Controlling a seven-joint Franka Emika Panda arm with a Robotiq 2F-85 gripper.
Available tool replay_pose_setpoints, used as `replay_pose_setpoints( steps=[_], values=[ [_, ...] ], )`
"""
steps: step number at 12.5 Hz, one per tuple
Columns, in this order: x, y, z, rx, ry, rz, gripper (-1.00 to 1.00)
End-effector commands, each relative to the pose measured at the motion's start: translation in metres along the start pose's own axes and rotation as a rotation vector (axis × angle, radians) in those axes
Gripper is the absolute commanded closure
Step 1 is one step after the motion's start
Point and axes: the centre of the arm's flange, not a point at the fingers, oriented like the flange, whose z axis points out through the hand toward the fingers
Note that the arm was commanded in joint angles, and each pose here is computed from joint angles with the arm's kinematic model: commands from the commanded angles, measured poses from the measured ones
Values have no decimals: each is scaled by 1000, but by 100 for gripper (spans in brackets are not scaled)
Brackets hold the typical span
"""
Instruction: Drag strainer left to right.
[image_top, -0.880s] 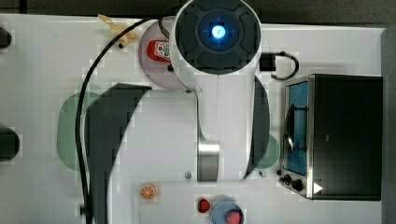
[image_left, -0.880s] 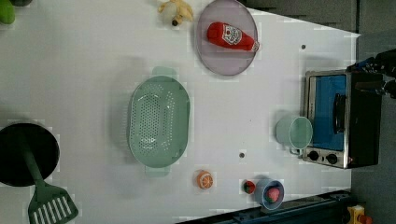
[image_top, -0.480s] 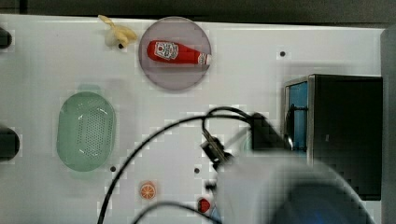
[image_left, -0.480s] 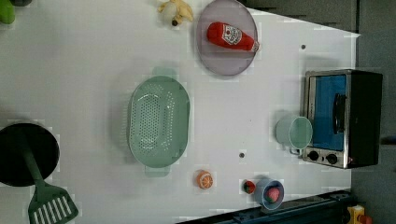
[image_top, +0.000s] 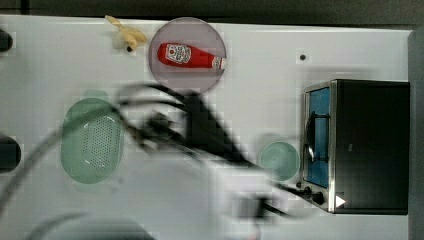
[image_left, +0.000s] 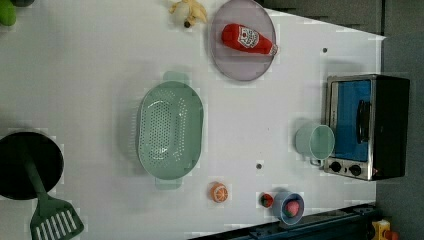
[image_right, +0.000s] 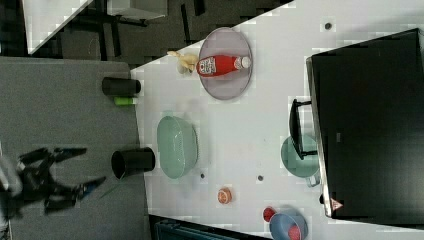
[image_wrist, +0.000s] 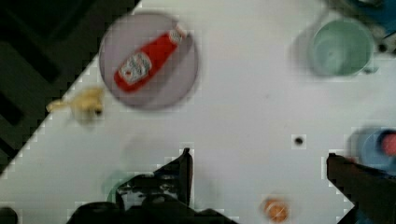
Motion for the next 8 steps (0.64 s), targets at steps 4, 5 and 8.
replay_pose_setpoints(
  steps=[4, 5, 8],
  values=[
    [-149, -120, 187, -236, -83, 312, -100],
    [-167, -131, 211, -245, -88, 385, -100],
    [-202, -147, 282, -263, -125, 554, -100]
  ],
)
